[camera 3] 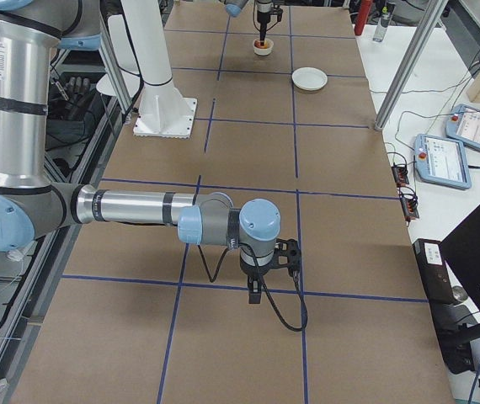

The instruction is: Move apple from plate to bowl

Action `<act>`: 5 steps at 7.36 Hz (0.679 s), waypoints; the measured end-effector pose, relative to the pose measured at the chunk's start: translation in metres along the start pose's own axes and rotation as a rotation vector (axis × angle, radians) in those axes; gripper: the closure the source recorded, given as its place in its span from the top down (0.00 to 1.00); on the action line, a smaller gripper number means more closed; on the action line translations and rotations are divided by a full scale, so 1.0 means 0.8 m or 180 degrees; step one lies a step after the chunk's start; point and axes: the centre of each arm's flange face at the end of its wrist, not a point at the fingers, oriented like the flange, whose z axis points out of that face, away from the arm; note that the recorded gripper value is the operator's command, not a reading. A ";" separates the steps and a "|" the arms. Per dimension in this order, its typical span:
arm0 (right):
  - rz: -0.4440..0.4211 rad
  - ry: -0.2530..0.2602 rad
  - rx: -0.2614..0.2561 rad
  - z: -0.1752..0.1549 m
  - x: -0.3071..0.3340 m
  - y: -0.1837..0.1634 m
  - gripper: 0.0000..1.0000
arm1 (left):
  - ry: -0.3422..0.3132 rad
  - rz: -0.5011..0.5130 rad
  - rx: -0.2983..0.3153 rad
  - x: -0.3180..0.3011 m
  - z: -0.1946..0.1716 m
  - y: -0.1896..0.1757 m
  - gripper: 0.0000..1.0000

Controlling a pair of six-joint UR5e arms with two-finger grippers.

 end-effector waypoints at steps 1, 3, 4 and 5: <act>-0.0001 0.0000 0.0001 0.000 0.000 0.000 1.00 | 0.0026 0.0030 0.0033 0.004 -0.010 0.000 1.00; -0.0001 0.0000 0.0001 0.000 0.000 0.000 1.00 | 0.0062 0.0194 0.0126 -0.032 -0.055 -0.011 1.00; -0.0001 0.0000 0.0001 0.000 0.000 0.000 1.00 | -0.0015 0.0323 0.0146 -0.076 -0.088 -0.023 1.00; 0.0000 0.0000 0.0000 0.000 0.000 0.000 1.00 | -0.0152 0.0419 0.0113 -0.131 -0.122 -0.029 1.00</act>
